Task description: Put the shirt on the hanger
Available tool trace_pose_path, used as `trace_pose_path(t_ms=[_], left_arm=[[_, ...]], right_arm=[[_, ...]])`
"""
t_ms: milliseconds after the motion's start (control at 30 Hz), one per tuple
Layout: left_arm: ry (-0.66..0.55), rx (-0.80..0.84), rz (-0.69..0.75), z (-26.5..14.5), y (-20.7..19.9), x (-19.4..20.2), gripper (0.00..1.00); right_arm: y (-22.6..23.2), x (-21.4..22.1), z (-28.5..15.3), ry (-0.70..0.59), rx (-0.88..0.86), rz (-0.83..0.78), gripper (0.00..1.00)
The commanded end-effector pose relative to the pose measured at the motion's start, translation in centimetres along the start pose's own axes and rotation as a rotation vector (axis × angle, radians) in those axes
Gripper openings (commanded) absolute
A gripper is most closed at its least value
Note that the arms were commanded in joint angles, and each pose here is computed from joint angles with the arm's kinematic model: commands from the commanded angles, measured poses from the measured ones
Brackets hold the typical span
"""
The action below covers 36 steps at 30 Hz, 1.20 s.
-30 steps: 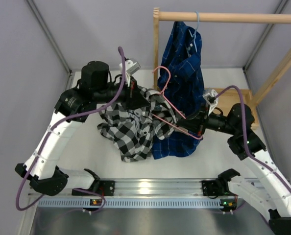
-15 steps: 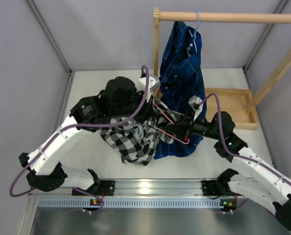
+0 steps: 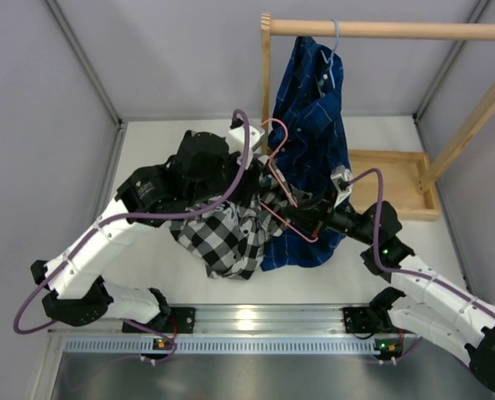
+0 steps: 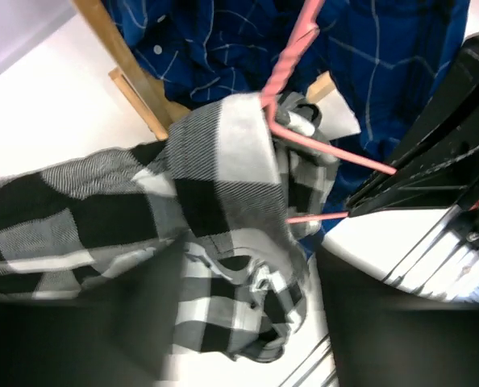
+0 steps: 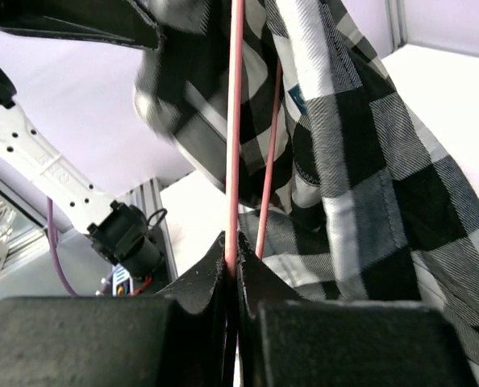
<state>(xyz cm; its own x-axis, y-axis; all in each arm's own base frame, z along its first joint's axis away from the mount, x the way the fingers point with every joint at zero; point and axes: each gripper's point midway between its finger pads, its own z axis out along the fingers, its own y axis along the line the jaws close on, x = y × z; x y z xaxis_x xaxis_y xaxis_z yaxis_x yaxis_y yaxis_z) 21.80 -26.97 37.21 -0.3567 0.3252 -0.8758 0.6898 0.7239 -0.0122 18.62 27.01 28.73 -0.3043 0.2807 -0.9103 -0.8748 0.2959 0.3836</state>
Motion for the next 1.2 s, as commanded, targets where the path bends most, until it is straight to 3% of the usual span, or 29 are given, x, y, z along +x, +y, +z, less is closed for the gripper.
trace_pose_path(t_ms=[0, 33, 67, 133, 200, 300, 333, 433, 467, 533, 567, 700, 800, 1167], left_arm=[[-0.158, -0.031, 0.018, -3.7, 1.1, -4.4, 0.73], [-0.184, -0.025, 0.022, -4.4, 1.0, -5.2, 0.91], [-0.217, -0.023, 0.028, -5.1, 1.1, -6.1, 0.98], [-0.328, -0.109, 0.023, -7.5, 3.0, -8.6, 0.98], [-0.528, -0.228, 0.045, -10.8, 5.4, -12.0, 0.98], [-0.579, -0.415, 0.095, -11.1, 9.3, -12.8, 0.98], [-0.513, -0.358, 0.129, -8.1, 8.9, -12.7, 0.98], [-0.417, -0.257, 0.102, -5.7, 12.2, -12.4, 0.98], [-0.413, -0.038, 0.153, -4.8, 9.5, -12.2, 0.98], [-0.378, 0.122, 0.233, -4.7, 8.8, -10.9, 0.98], [-0.394, 0.332, 0.296, -5.5, 5.5, -10.3, 0.98], [-0.455, 0.654, 0.506, -8.3, 0.5, -8.3, 0.98], [-0.489, 0.808, 0.523, -9.0, -1.2, -7.9, 0.98], [-0.421, 0.920, 0.423, -7.5, -2.2, -5.4, 0.98]], right_arm=[[3.6, -6.0, -0.3, -0.243, -0.118, -0.124, 0.00], [3.7, -6.1, -0.3, -0.251, -0.121, -0.123, 0.00], [3.8, -6.3, -0.4, -0.265, -0.127, -0.121, 0.00], [3.7, -6.5, -0.5, -0.293, -0.123, -0.113, 0.00], [3.4, -6.5, -0.5, -0.303, -0.115, -0.105, 0.00], [3.4, -6.3, -0.5, -0.307, -0.117, -0.096, 0.00], [3.3, -6.2, -0.6, -0.304, -0.116, -0.093, 0.00], [3.0, -6.1, -0.8, -0.302, -0.094, -0.100, 0.00], [2.6, -5.7, -0.8, -0.283, -0.073, -0.093, 0.00], [2.5, -5.7, -1.1, -0.279, -0.057, -0.111, 0.00], [2.0, -5.1, -1.1, -0.246, -0.033, -0.094, 0.00], [2.3, -4.3, -1.7, -0.175, -0.031, -0.131, 0.00], [2.6, -3.6, -2.0, -0.128, -0.045, -0.167, 0.00], [6.0, -3.1, -2.7, -0.044, -0.212, -0.193, 0.00]])
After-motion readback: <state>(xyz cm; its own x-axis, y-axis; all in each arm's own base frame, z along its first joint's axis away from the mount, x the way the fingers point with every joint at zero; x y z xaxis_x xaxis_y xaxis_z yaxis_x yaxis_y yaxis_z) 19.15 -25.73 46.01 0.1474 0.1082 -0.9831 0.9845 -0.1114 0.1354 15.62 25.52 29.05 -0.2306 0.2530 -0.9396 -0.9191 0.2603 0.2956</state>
